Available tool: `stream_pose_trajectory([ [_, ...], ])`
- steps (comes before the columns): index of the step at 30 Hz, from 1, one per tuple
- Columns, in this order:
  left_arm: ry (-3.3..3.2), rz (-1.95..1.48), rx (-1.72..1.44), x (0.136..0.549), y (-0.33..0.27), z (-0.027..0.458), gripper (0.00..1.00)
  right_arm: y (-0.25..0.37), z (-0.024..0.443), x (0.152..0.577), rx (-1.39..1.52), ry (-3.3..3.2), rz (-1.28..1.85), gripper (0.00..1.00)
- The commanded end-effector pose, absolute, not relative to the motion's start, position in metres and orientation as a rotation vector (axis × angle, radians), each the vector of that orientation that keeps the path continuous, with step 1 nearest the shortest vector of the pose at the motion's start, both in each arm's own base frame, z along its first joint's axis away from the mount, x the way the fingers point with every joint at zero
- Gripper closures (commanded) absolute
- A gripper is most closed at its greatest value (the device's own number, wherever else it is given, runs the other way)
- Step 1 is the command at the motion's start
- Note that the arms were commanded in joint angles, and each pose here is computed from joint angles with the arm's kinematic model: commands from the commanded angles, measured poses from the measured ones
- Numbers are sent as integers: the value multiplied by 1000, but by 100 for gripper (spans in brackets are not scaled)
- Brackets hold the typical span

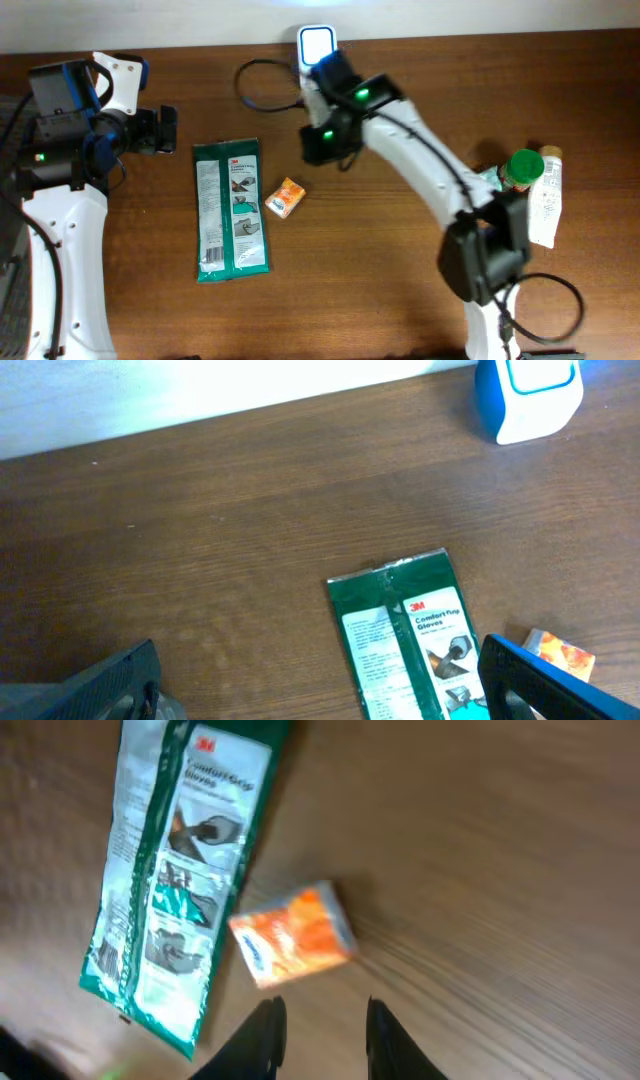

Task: Scan the item barcode
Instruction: 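Carry the packet right and set it beside the jar, then reach the right gripper to the orange Kleenex pack and grasp it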

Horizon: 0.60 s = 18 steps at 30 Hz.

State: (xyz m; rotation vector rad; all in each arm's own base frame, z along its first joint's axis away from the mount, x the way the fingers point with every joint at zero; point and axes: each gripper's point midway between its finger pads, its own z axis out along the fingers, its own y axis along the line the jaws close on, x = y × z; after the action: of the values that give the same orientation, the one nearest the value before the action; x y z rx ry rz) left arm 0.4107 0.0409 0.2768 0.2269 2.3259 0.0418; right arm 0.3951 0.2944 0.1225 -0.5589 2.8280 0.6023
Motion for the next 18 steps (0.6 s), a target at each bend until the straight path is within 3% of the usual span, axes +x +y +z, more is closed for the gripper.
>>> stream_pose_trajectory([
  [1,2302,44,241,410,41,285,1,334,86,389,-530,2860,661,75],
  [2,2302,44,242,410,41,286,1,340,83,390,-536,2849,673,74],
  [3,2302,44,241,410,41,285,1,355,76,391,-569,2818,711,65],
  [4,2302,44,242,410,40,285,1,367,69,392,-594,2793,736,63],
  [10,2302,44,241,410,41,285,1,377,31,387,-623,2834,709,63],
  [13,2302,44,241,410,41,285,1,343,18,385,-604,2921,500,63],
  [18,2302,44,241,410,41,285,1,270,15,370,-574,3149,456,64],
])
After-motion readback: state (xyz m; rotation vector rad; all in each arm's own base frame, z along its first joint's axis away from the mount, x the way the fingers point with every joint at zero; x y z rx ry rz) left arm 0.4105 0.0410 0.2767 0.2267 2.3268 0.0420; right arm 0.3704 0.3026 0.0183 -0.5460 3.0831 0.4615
